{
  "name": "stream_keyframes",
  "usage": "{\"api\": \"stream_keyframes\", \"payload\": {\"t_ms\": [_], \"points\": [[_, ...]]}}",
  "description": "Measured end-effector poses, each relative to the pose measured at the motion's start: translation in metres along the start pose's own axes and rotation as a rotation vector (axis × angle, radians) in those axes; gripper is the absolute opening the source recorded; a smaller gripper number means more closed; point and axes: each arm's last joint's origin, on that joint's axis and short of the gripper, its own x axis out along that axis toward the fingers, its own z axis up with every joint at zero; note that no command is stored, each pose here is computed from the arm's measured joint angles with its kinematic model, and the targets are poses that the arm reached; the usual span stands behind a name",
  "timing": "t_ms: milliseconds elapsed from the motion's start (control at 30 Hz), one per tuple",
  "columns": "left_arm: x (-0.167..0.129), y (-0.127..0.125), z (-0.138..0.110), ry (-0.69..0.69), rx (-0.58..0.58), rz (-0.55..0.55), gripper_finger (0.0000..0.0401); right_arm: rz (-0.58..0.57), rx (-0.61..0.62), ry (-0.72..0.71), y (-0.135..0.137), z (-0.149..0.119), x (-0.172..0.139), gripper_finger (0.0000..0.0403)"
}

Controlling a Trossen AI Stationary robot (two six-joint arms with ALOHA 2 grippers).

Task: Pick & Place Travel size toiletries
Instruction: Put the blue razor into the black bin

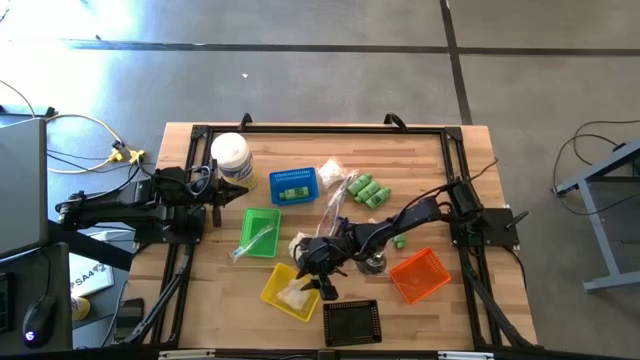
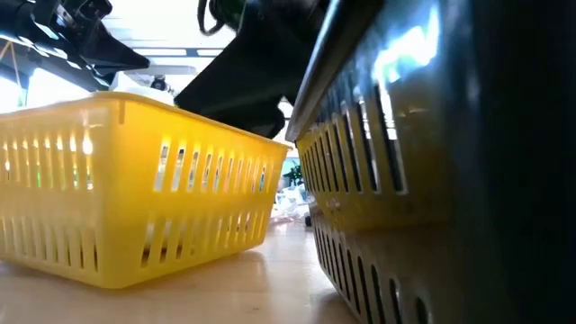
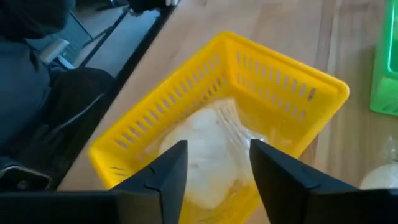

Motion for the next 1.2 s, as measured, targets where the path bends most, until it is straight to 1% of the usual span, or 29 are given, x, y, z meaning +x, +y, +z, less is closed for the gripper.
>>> {"api": "stream_keyframes", "payload": {"t_ms": [167, 267, 333, 400, 467, 533, 633, 667, 733, 767, 833, 900, 967, 1033, 1133, 1200], "points": [[0.0, 0.0, 0.0, 0.0, 0.0, 0.0, 0.0, 0.009, -0.019, -0.047, 0.009, 0.02, -0.021, 0.0176], [0.0, 0.0, 0.0, 0.0, 0.0, 0.0, 0.0, -0.011, -0.037, -0.039, 0.012, 0.031, -0.042, 0.0175], [0.0, 0.0, 0.0, 0.0, 0.0, 0.0, 0.0, -0.057, -0.078, -0.041, 0.014, 0.043, -0.066, 0.0167], [0.0, 0.0, 0.0, 0.0, 0.0, 0.0, 0.0, -0.091, -0.156, -0.024, 0.015, 0.051, -0.088, 0.0153], [0.0, 0.0, 0.0, 0.0, -0.01, 0.0, 0.0, -0.123, -0.217, -0.009, 0.011, 0.054, -0.109, 0.0134], [0.0, 0.0, 0.0, 0.0, -0.024, 0.0, 0.0, -0.131, -0.219, 0.0, 0.001, 0.051, -0.124, 0.011], [0.0, 0.0, -0.001, 0.009, -0.02, 0.0, 0.0, -0.026, -0.224, -0.024, -0.014, 0.045, -0.147, 0.0067], [0.0, 0.0, -0.001, 0.014, -0.02, 0.001, 0.0, 0.008, -0.23, -0.052, -0.02, 0.043, -0.154, 0.0051], [0.0, 0.0, -0.002, 0.016, -0.019, 0.001, 0.0, 0.037, -0.244, -0.096, -0.03, 0.038, -0.168, 0.0019], [0.0, 0.0, -0.002, 0.017, -0.016, 0.001, 0.0, 0.034, -0.248, -0.111, -0.035, 0.034, -0.172, 0.0012], [0.0, 0.0, -0.002, 0.017, -0.008, 0.001, 0.0, 0.019, -0.264, -0.146, -0.045, 0.028, -0.181, 0.0009], [0.0, 0.0, -0.002, 0.017, 0.006, 0.001, 0.0, 0.033, -0.274, -0.135, -0.054, 0.016, -0.188, 0.0008], [0.0, 0.0, -0.002, 0.017, 0.01, 0.009, 0.0, 0.049, -0.29, -0.155, -0.061, 0.01, -0.193, 0.0005], [0.0, 0.001, -0.002, 0.016, 0.011, 0.032, 0.0, 0.063, -0.263, -0.165, -0.064, 0.002, -0.202, 0.0004], [0.0, 0.002, -0.002, 0.023, 0.012, 0.072, 0.0, 0.026, -0.239, -0.204, -0.06, -0.001, -0.21, 0.0004], [0.0, 0.002, -0.003, 0.026, 0.013, 0.079, 0.0, 0.007, -0.223, -0.208, -0.057, -0.011, -0.214, 0.0003]]}}
